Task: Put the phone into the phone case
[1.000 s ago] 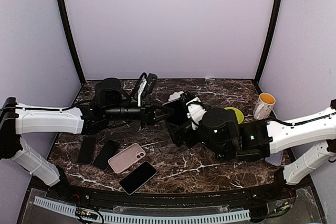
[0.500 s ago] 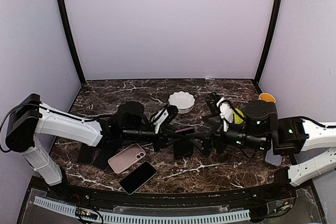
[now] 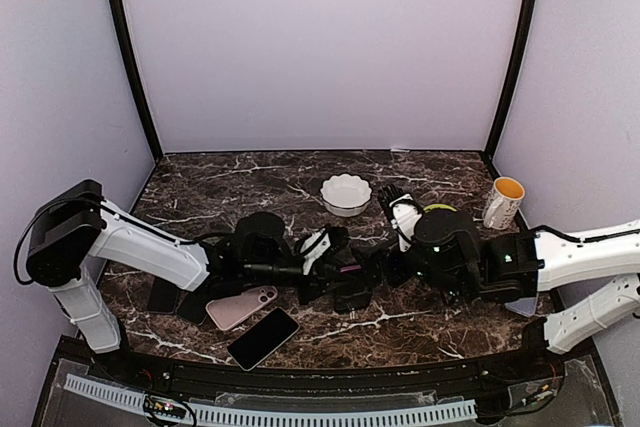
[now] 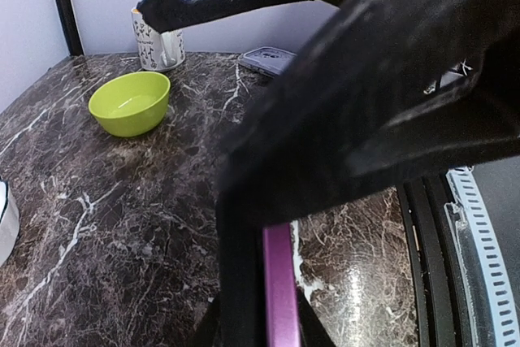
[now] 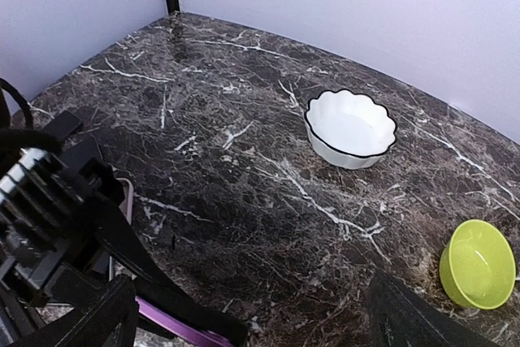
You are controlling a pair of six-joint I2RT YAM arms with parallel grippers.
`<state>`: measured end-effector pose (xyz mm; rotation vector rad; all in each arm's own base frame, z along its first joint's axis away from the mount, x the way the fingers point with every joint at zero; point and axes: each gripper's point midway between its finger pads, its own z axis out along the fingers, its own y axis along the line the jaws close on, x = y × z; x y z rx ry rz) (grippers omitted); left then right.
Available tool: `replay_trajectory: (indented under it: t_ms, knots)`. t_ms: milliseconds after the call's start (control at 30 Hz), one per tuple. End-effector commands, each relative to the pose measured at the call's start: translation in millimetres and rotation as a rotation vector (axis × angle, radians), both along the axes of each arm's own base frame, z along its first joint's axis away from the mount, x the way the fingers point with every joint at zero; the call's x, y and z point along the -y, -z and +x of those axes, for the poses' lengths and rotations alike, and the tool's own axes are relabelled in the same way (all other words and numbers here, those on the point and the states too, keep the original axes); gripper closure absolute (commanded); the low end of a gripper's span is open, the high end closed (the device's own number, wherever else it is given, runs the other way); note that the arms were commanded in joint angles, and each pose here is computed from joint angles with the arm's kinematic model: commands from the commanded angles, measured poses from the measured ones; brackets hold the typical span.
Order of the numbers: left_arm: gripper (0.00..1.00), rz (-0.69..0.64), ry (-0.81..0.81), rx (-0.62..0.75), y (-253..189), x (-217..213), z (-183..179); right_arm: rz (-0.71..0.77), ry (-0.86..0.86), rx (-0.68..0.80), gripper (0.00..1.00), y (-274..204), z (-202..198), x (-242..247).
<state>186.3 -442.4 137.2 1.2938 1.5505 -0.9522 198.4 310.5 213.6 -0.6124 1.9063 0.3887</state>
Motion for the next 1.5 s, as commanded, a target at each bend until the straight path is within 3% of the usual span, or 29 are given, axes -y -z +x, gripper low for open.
replay_trajectory:
  t_ms: [0, 333, 1000, 1467]
  knots:
    - [1.00, -0.037, 0.037, 0.058, -6.2, 2.1, -4.5, 0.046, 0.056, 0.054, 0.02, -19.2, 13.4, -6.2]
    - [0.97, -0.047, 0.042, 0.055, -4.7, -0.3, -7.3, 0.002, 0.056, 0.035, 0.02, 3.4, 26.6, -17.4]
    - [0.74, -0.056, 0.056, 0.040, 2.9, 0.5, -10.3, -0.119, 0.082, -0.051, 0.02, 74.3, 23.5, -3.0]
    - [0.71, -0.042, 0.051, 0.026, 9.4, 1.1, -9.4, -0.174, 0.100, -0.076, 0.01, 100.0, 25.0, 4.3]
